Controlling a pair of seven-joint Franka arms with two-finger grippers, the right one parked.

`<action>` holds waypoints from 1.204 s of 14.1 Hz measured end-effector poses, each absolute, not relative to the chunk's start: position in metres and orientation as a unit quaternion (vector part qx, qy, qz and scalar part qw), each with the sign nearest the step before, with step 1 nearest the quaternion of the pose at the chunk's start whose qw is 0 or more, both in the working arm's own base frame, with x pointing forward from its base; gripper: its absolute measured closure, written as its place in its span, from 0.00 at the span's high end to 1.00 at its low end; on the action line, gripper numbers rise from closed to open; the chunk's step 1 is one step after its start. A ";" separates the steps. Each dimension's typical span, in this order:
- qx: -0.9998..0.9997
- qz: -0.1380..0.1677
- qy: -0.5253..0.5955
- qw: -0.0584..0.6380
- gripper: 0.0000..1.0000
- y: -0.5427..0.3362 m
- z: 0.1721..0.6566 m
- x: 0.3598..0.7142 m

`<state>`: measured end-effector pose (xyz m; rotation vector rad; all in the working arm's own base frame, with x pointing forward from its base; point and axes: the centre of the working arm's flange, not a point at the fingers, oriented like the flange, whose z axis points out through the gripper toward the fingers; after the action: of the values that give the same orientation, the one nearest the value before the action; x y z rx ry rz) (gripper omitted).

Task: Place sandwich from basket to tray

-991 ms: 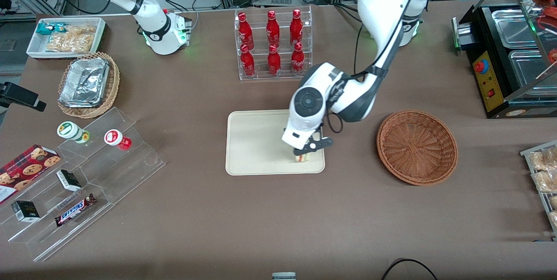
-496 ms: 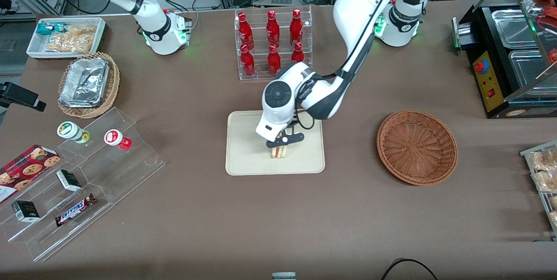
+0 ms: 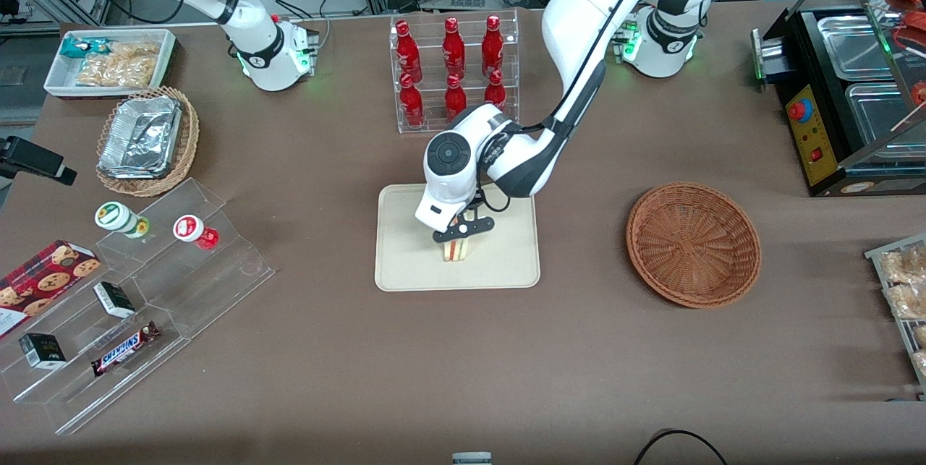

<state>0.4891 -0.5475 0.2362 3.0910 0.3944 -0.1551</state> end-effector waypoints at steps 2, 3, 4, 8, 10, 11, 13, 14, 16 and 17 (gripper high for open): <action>0.991 -0.047 0.126 0.014 0.56 -0.549 0.238 0.490; 0.991 -0.045 0.125 0.016 0.65 -0.550 0.241 0.490; 0.991 -0.042 0.124 0.020 0.77 -0.552 0.246 0.491; 0.994 -0.016 0.111 0.008 1.00 -0.549 0.296 0.496; 0.992 -0.015 0.119 -0.026 1.00 -0.534 0.321 0.498; 0.991 -0.018 0.125 -0.040 1.00 -0.523 0.333 0.501; 0.988 -0.020 0.141 -0.052 1.00 -0.496 0.347 0.515; 0.988 -0.023 0.142 -0.055 1.00 -0.478 0.350 0.524; 0.988 -0.034 0.135 -0.062 1.00 -0.436 0.353 0.539; 0.989 -0.039 0.129 -0.063 1.00 -0.412 0.356 0.546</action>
<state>0.5458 -0.4121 0.3563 3.2386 0.4232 -0.1277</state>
